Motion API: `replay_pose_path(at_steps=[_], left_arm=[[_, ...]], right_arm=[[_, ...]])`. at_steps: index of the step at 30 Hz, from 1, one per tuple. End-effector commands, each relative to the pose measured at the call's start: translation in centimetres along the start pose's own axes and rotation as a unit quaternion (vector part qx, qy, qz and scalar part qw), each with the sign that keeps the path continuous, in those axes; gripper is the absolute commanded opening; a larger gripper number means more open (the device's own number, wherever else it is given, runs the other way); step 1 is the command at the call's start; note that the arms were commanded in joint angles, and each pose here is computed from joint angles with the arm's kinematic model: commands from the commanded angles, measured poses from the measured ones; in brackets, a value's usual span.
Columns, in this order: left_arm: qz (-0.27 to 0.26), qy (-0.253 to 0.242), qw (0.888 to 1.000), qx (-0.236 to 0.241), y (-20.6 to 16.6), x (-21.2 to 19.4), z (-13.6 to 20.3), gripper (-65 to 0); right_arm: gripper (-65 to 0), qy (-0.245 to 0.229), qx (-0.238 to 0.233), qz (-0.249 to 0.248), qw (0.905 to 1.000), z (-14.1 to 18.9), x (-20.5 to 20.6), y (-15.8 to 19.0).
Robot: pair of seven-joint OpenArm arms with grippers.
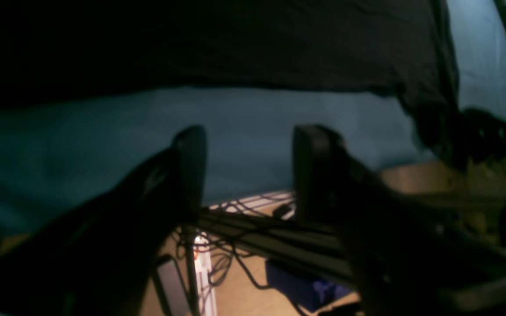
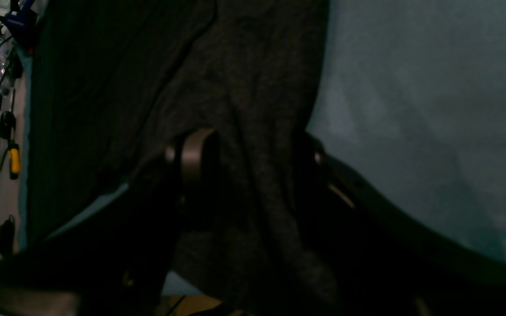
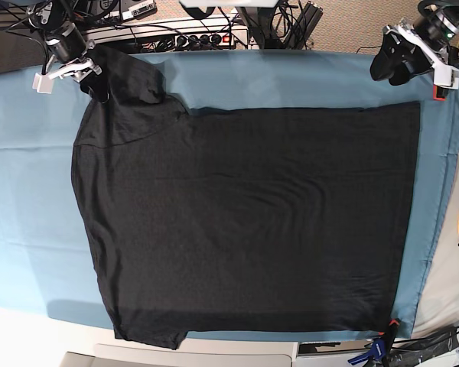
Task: Fold the T-shirt properly
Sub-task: 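Lower both grippers onto the two corners of the shirt's shoulder edge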
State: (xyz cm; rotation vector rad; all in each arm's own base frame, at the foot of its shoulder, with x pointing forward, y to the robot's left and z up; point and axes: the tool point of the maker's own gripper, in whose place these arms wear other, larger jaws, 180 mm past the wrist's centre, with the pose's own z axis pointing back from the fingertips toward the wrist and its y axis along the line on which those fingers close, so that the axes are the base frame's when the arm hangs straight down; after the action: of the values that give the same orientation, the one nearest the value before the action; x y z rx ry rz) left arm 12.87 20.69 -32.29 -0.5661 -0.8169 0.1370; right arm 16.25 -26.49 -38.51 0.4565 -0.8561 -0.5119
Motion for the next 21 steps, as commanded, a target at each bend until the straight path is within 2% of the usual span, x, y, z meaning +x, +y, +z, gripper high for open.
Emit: replay_pose_path(at_steps=[1,3,5,6,10,14,17,21], left_arm=[[0.000,-0.012,1.000,0.002,0.0,0.7,0.3,-32.4],[0.005,-0.010,1.000,0.018,0.6,0.8,0.2,-32.5],[0.008,-0.017,0.999,0.029,1.0,1.4,-0.1,-32.8],[0.008,-0.025,0.999,0.032,1.2,1.9,-0.3,-33.5],[0.006,-0.055,0.997,0.049,1.8,3.9,-1.5,-36.6],[0.016,-0.081,0.995,0.052,2.8,5.2,-2.8,-36.7],[0.057,-0.085,0.993,0.063,5.3,4.9,-4.1,-36.7],[0.140,-0.086,0.984,0.068,9.0,3.5,-6.4,-36.7]], right_arm=[[-38.0,0.009,-0.025,0.009,0.9996,0.5,0.0,-1.1],[-48.1,0.011,-0.033,0.015,0.9993,0.7,0.0,-1.4],[-62.5,0.013,-0.037,0.019,0.9991,0.7,0.0,-1.6],[-65.0,0.014,-0.038,0.021,0.9989,0.7,-0.1,-1.7],[-65.0,0.015,-0.041,0.025,0.9988,0.7,0.0,-1.8],[-65.0,0.018,-0.045,0.029,0.9984,0.7,-0.1,-1.9],[-65.0,0.021,-0.048,0.032,0.9981,0.8,-0.1,-2.0],[-65.0,0.022,-0.049,0.033,0.9980,0.8,-0.2,-2.1]])
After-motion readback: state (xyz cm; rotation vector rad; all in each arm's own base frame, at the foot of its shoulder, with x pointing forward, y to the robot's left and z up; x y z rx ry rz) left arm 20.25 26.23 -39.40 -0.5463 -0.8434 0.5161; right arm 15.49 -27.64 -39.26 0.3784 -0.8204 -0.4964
